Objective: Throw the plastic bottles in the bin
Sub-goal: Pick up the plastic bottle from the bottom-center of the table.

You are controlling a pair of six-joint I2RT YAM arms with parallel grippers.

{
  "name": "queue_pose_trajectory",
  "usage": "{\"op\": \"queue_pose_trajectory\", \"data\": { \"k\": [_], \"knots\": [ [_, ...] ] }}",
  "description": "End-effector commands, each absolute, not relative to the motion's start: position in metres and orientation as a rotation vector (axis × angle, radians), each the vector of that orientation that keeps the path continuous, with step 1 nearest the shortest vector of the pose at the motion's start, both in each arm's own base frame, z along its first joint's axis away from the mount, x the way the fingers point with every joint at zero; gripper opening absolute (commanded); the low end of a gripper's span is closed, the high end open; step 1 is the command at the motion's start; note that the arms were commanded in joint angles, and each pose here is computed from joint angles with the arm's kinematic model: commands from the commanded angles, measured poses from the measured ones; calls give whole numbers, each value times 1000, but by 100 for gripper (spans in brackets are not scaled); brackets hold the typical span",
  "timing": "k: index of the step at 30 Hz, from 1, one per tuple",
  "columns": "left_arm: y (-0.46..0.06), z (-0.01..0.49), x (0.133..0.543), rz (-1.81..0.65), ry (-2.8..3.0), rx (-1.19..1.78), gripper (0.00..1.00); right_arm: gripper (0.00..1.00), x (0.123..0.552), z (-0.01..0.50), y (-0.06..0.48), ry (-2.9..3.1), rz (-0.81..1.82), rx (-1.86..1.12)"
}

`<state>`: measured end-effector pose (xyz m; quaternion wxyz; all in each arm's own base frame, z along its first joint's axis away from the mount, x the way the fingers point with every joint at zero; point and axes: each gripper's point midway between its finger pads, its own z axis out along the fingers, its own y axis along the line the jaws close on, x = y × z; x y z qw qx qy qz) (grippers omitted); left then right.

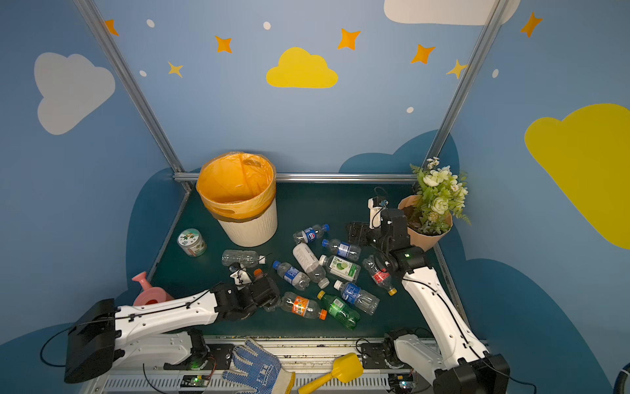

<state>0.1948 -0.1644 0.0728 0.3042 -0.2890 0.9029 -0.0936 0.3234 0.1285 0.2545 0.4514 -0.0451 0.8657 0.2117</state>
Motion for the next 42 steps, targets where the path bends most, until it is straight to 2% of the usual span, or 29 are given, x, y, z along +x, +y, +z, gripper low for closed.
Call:
{"op": "queue_pose_trajectory", "data": {
  "k": [1,15,22,26,35,42],
  "knots": [
    [-170,72,193,-315,2386,-852,100,92,319,252,126,2140,530,-114],
    [-176,45,209,-320,2470,-779,99,92,315,246,118,2153,551,-66],
    [-179,31,212,-270,2532,-749,96,92,315,243,118,2165,569,-49],
    [-182,26,213,-273,2547,-743,89,92,315,242,118,2170,573,-44],
    [-179,34,211,-297,2536,-734,61,92,316,243,118,2170,578,-42],
    [-183,75,221,-290,2475,-612,59,92,316,243,119,2171,584,-45]
  ]
}}
